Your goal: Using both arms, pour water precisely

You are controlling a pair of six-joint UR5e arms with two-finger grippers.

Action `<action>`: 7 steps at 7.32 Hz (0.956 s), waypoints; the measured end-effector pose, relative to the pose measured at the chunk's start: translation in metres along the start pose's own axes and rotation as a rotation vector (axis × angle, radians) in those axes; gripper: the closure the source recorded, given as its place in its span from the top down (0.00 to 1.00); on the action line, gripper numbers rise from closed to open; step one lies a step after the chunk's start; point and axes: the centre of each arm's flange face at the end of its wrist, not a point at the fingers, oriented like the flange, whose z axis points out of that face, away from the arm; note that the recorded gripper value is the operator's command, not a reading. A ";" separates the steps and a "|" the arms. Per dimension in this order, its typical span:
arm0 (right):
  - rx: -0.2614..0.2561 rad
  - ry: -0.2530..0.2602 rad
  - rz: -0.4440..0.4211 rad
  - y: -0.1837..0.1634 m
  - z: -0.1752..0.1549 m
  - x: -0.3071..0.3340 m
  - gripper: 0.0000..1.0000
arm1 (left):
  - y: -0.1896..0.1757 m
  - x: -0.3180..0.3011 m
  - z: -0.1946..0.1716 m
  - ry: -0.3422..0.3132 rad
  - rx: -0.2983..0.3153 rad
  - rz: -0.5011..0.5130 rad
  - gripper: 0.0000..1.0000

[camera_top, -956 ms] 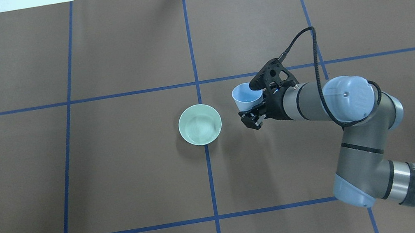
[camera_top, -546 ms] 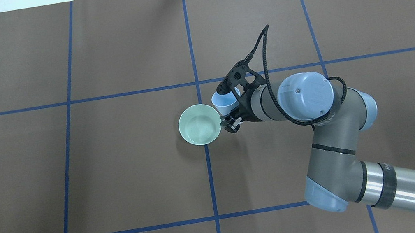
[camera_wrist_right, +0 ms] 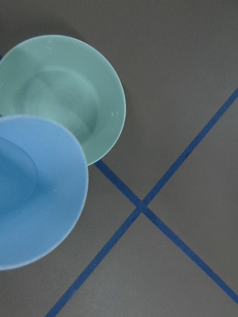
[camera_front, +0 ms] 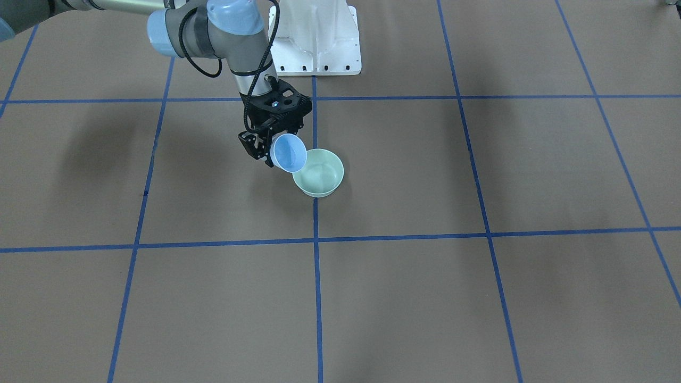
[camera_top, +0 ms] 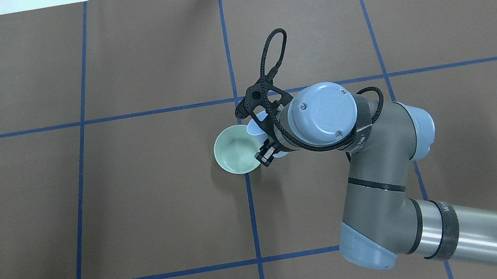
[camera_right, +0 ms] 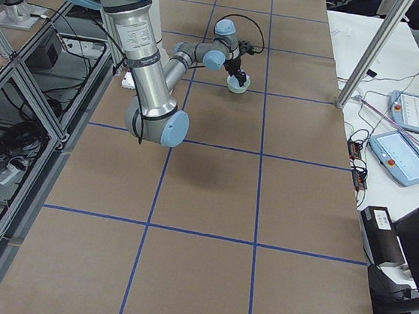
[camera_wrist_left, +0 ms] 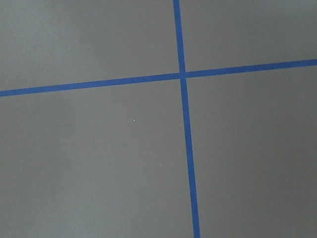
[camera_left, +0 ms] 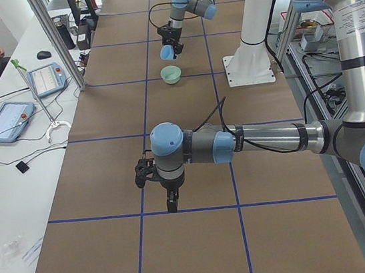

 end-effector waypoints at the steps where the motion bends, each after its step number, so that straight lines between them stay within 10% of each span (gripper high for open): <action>1: -0.040 0.016 -0.001 -0.004 -0.004 -0.009 0.00 | 0.000 -0.001 0.001 0.000 -0.001 -0.001 1.00; 7: -0.285 0.122 -0.045 -0.021 -0.005 -0.046 0.00 | 0.001 -0.003 0.002 -0.002 -0.005 -0.008 1.00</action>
